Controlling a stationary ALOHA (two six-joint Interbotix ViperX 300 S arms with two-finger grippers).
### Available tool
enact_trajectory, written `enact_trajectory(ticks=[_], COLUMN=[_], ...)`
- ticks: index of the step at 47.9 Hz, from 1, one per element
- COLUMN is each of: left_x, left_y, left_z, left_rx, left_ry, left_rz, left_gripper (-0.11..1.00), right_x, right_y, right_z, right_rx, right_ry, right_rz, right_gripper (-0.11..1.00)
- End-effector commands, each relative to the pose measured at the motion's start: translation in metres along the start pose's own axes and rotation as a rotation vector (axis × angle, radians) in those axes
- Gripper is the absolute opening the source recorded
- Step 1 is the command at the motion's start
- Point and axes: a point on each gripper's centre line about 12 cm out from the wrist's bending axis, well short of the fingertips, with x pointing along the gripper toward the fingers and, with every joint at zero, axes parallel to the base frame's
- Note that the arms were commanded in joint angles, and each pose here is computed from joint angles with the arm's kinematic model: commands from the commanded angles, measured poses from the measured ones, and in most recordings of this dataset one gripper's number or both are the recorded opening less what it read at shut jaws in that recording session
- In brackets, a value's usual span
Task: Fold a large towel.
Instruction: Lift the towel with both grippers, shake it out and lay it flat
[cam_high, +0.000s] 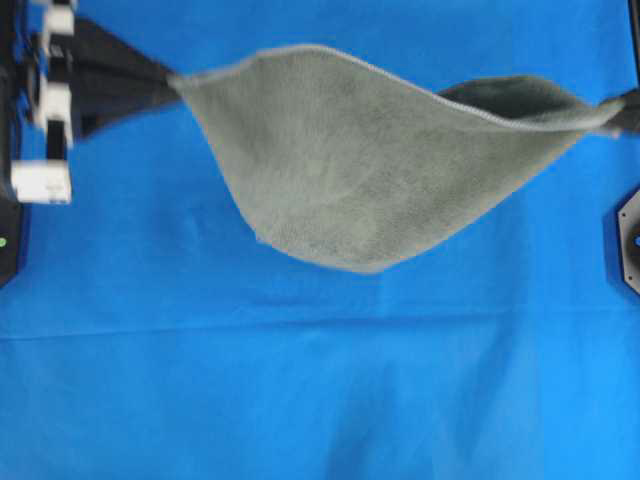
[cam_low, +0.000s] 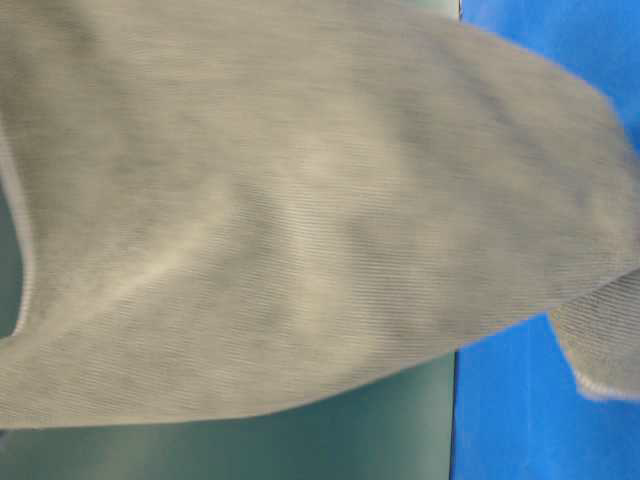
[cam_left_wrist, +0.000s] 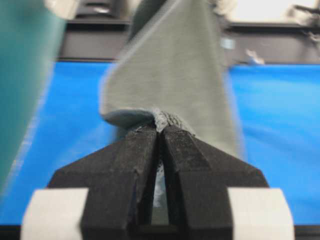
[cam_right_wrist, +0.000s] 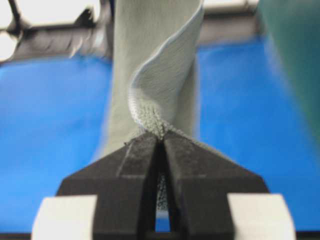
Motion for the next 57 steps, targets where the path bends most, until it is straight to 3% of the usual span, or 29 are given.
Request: enact_trajectory(ticks=[1, 7, 13, 16, 20, 24, 32, 36, 40, 46, 51, 57], left_x=[-0.006, -0.008, -0.007, -0.006, -0.007, -0.013, -0.031, -0.044, -0.055, -0.071, -0.079, -0.084], left_y=[0.03, 0.081, 0.113, 0.12, 0.119, 0.107, 0.058, 0.031, 0.0, -0.047, -0.072, -0.089], left_z=[0.026, 0.042, 0.047, 0.048, 0.049, 0.049, 0.052, 0.062, 0.07, 0.083, 0.099, 0.122], left_rx=[0.011, 0.028, -0.003, -0.023, -0.052, -0.133, -0.321, -0.368, -0.373, -0.334, -0.332, -0.357], left_ry=[-0.049, -0.059, -0.037, 0.006, 0.081, 0.187, 0.371, 0.41, 0.447, 0.492, 0.484, 0.462], left_rz=[0.105, 0.279, 0.373, 0.385, 0.372, 0.327, 0.206, 0.133, 0.031, -0.151, -0.253, -0.32], left_gripper=[0.01, 0.01, 0.01, 0.01, 0.01, 0.01, 0.01, 0.01, 0.01, 0.01, 0.01, 0.01], right_x=[0.0, 0.004, 0.009, 0.013, 0.019, 0.021, 0.019, 0.014, 0.007, -0.005, -0.013, -0.022], right_y=[-0.017, -0.057, -0.097, -0.116, -0.125, -0.127, -0.094, -0.062, -0.034, 0.008, 0.032, 0.052], right_z=[0.028, 0.057, 0.07, 0.071, 0.07, 0.069, 0.072, 0.081, 0.091, 0.108, 0.122, 0.139], right_rx=[-0.065, -0.1, -0.073, -0.044, -0.005, 0.043, 0.153, 0.179, 0.184, 0.17, 0.152, 0.127], right_ry=[-0.057, -0.059, 0.015, 0.097, 0.207, 0.31, 0.464, 0.491, 0.476, 0.433, 0.385, 0.327], right_rz=[-0.105, -0.325, -0.507, -0.58, -0.614, -0.621, -0.474, -0.322, -0.173, 0.062, 0.201, 0.322], right_gripper=[0.02, 0.02, 0.02, 0.02, 0.02, 0.02, 0.02, 0.02, 0.02, 0.02, 0.02, 0.02])
